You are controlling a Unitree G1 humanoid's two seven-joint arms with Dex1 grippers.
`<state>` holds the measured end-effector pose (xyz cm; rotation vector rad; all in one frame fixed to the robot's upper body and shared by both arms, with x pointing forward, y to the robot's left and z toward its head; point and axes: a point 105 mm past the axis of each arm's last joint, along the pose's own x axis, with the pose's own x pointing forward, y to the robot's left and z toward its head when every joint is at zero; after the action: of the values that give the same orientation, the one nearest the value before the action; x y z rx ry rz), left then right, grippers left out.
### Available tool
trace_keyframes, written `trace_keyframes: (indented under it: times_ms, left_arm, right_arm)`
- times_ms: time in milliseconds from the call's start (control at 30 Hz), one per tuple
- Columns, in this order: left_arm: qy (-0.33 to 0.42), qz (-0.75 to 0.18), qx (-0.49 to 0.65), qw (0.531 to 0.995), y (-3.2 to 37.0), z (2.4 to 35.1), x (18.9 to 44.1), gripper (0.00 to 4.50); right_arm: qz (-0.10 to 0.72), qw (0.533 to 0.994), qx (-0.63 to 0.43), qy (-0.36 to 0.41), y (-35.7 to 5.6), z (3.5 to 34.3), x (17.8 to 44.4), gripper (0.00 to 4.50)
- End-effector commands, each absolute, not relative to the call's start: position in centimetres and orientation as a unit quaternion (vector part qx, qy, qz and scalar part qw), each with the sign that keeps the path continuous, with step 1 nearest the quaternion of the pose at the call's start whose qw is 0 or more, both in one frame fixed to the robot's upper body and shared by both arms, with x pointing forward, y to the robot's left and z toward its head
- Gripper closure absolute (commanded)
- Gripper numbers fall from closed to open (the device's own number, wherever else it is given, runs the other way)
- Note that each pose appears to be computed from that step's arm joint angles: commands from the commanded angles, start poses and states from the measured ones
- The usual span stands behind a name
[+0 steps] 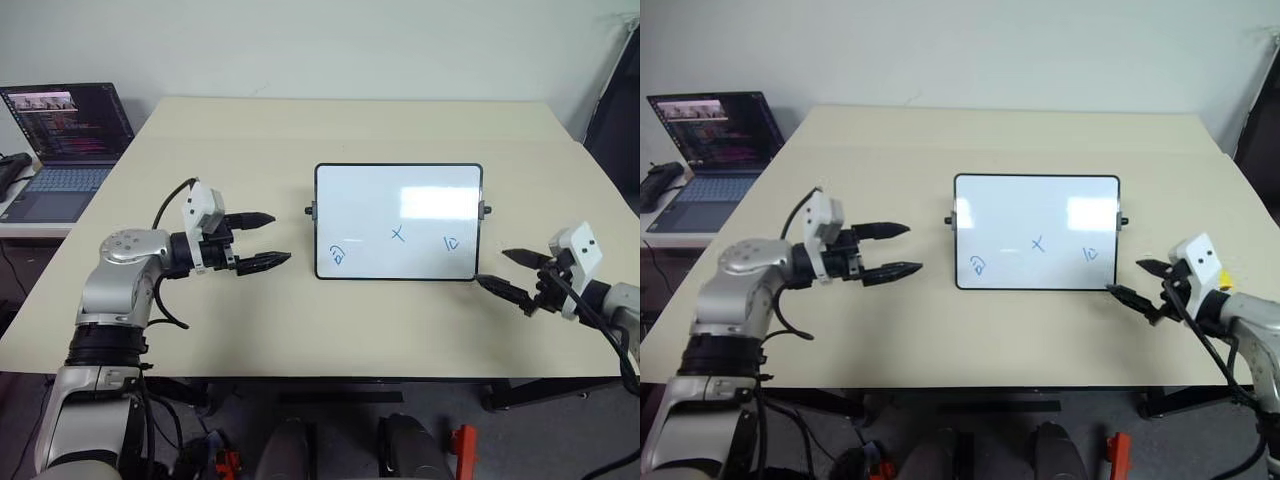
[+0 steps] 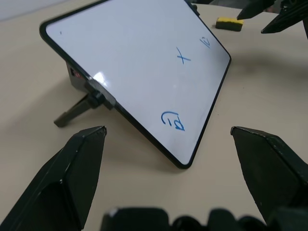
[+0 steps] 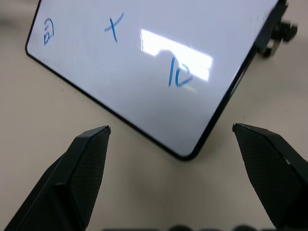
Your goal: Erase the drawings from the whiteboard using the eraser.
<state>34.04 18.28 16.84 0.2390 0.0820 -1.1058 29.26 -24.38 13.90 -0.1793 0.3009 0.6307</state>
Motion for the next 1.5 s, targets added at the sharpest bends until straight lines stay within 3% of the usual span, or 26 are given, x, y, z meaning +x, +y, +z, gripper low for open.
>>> trace_keyframes:
  times_ms: [33, 367, 700, 867, 967, 1067, 1233, 1500]
  left_arm:
    - [0.006, -0.525, 0.131, 0.841, 18.1, 18.9, 33.9, 0.00]
    - [-0.001, -0.534, 0.127, 0.836, 17.5, 19.3, 33.7, 0.00]
    - [-0.003, -0.537, 0.112, 0.836, 16.1, 18.9, 32.4, 0.00]
    - [-0.001, -0.553, 0.113, 0.825, 14.8, 19.0, 31.5, 0.00]
    - [0.014, -0.561, 0.115, 0.820, 14.8, 18.4, 31.0, 0.00]
    - [0.016, -0.568, 0.111, 0.815, 14.1, 17.9, 30.7, 0.00]
    - [0.018, -0.568, 0.119, 0.814, 13.9, 17.5, 30.6, 0.00]
    - [0.015, -0.559, 0.116, 0.821, 14.1, 17.7, 30.9, 0.00]
  right_arm:
    - [0.318, 0.935, -0.102, 0.116, -24.1, 15.6, 29.3, 0.05]
    - [0.294, 0.945, -0.109, 0.093, -26.1, 17.2, 29.7, 0.05]
    - [0.259, 0.956, -0.093, 0.101, -28.9, 16.9, 29.0, 0.05]
    - [0.194, 0.974, -0.081, 0.080, -32.7, 17.8, 29.6, 0.05]
    - [0.085, 0.991, -0.081, 0.063, -37.1, 18.2, 31.0, 0.05]
    - [0.024, 0.994, -0.071, 0.076, -40.0, 17.5, 31.8, 0.05]
    - [0.005, 0.996, -0.037, 0.079, -41.2, 17.1, 33.4, 0.05]
    - [0.000, 0.986, -0.041, 0.163, -41.6, 13.7, 34.5, 0.05]
